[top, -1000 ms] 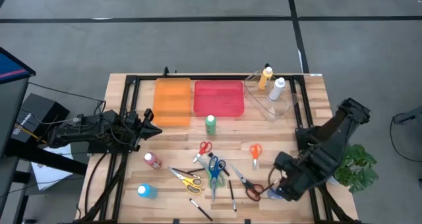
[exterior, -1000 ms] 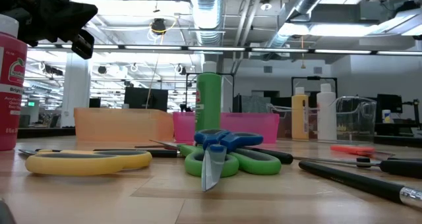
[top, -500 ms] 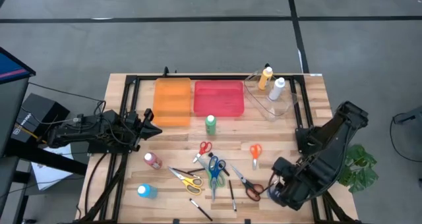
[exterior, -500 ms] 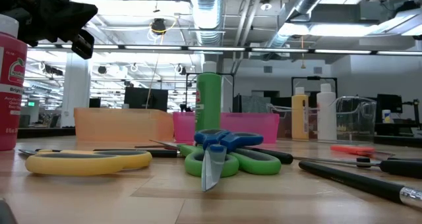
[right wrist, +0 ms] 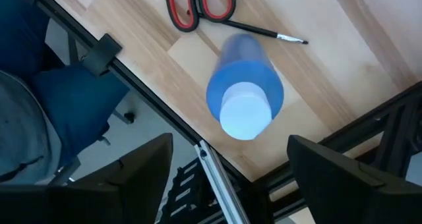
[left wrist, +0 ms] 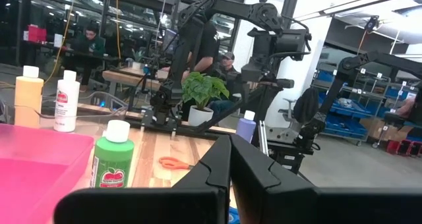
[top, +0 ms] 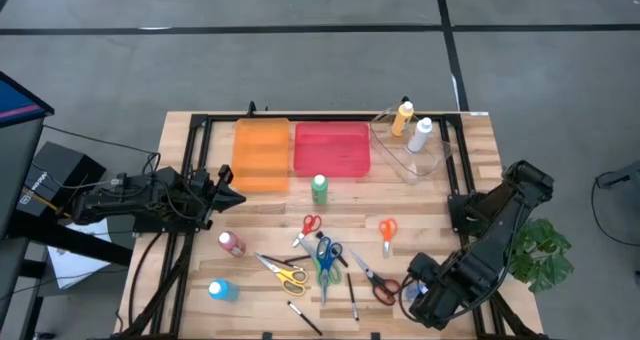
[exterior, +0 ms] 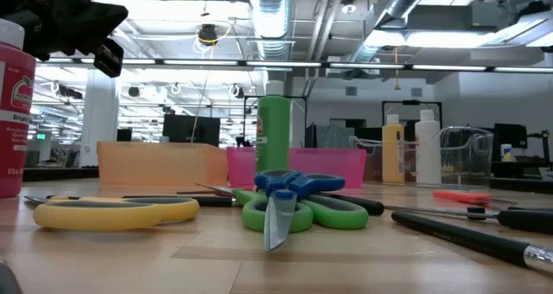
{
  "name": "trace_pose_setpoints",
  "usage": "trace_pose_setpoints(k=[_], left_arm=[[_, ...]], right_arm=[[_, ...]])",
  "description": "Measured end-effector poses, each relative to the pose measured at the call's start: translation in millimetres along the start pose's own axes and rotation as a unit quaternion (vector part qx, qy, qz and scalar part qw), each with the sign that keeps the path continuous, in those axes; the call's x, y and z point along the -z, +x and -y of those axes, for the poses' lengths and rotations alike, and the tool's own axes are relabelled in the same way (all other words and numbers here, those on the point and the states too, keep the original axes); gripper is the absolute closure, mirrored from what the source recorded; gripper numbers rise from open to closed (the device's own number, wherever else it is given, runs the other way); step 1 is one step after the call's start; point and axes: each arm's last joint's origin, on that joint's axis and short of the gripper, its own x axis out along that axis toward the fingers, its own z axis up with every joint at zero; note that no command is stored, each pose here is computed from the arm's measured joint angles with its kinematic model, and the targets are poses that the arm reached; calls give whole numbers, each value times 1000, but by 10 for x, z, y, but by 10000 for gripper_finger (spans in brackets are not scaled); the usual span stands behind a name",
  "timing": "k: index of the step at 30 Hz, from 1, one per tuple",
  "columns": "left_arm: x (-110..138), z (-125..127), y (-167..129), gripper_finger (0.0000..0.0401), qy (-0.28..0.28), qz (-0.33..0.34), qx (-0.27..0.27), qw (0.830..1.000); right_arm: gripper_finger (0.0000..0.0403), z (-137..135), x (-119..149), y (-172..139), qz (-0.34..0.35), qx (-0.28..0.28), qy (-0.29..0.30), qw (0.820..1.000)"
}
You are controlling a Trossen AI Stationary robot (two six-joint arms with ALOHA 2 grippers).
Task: Pick & Place Paint Supplies
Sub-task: Put the violet paint bottle into the transparent bin
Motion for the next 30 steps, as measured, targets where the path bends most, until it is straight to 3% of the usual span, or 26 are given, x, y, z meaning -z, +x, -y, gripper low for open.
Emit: trace_pose_setpoints(k=[13,19,30], left_arm=[[0,0,0,400,0,0,0,1000],[0,0,0,400,0,0,0,1000],[-1,1,0,400,0,1,0,1000]], right_arm=[[108,67,-61,164,3,32,-26,999],[110,36,-96,229,1,13,-43,999],[157,74,-98,302,-2,28,-46,999]])
